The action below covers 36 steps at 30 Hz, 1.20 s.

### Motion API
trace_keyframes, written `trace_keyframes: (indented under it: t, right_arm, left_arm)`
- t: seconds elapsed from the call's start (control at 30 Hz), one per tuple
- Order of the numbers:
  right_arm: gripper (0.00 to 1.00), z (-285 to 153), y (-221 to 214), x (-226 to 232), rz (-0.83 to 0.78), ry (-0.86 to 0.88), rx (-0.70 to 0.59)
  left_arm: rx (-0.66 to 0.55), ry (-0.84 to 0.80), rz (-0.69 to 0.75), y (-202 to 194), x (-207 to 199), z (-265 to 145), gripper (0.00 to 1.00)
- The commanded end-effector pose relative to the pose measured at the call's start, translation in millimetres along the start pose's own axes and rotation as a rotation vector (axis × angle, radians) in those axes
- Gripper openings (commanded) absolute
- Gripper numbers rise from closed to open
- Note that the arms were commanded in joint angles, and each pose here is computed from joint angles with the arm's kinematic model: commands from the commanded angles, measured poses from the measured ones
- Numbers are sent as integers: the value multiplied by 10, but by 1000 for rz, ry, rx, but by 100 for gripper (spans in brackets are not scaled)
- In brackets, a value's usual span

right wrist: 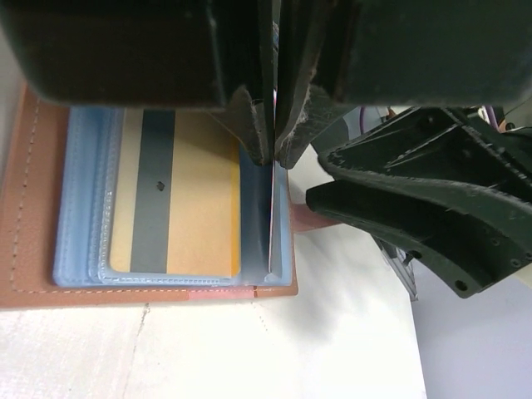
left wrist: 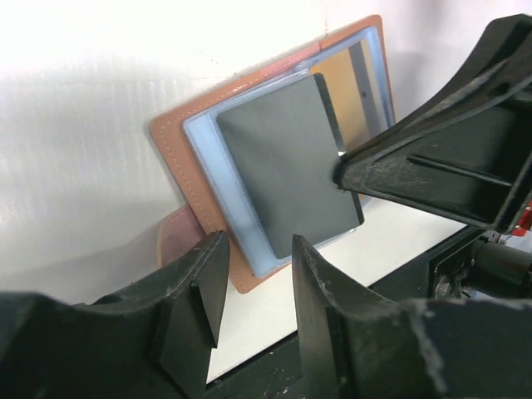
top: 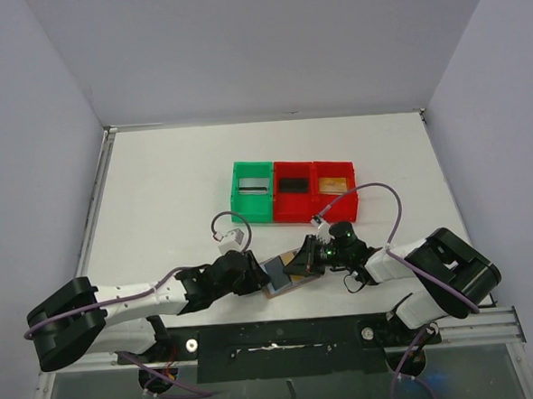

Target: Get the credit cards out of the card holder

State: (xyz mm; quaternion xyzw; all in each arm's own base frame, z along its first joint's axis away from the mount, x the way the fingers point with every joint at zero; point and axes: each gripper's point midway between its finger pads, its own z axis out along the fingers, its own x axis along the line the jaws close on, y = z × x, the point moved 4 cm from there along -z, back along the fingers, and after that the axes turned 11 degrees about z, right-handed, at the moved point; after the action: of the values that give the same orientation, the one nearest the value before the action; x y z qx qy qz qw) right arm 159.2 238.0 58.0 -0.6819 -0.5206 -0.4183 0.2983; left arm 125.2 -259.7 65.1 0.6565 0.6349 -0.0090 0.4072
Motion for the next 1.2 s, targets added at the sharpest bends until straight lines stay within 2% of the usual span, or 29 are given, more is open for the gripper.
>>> trace_keyframes:
  t: [0.0,0.2,0.37,0.6,1.07,1.17]
  right_arm:
    - [0,18,64,64,-29,27,-34]
    - [4,21,63,69,-34,27,-29]
    - [11,9,61,79,-37,34,-31]
    - [16,4,41,92,-32,60,-19]
    - [15,-46,88,67,4,80,-45]
    - [10,-61,93,65,8,86,-49]
  left_arm:
    - [-79,-42,42,214,-208,-53,37]
    - [-14,75,153,123,-120,126,45]
    - [28,188,217,20,-43,242,46]
    - [96,266,266,-142,100,284,30]
    - [140,318,297,-235,216,306,23]
    - [146,326,305,-246,210,315,22]
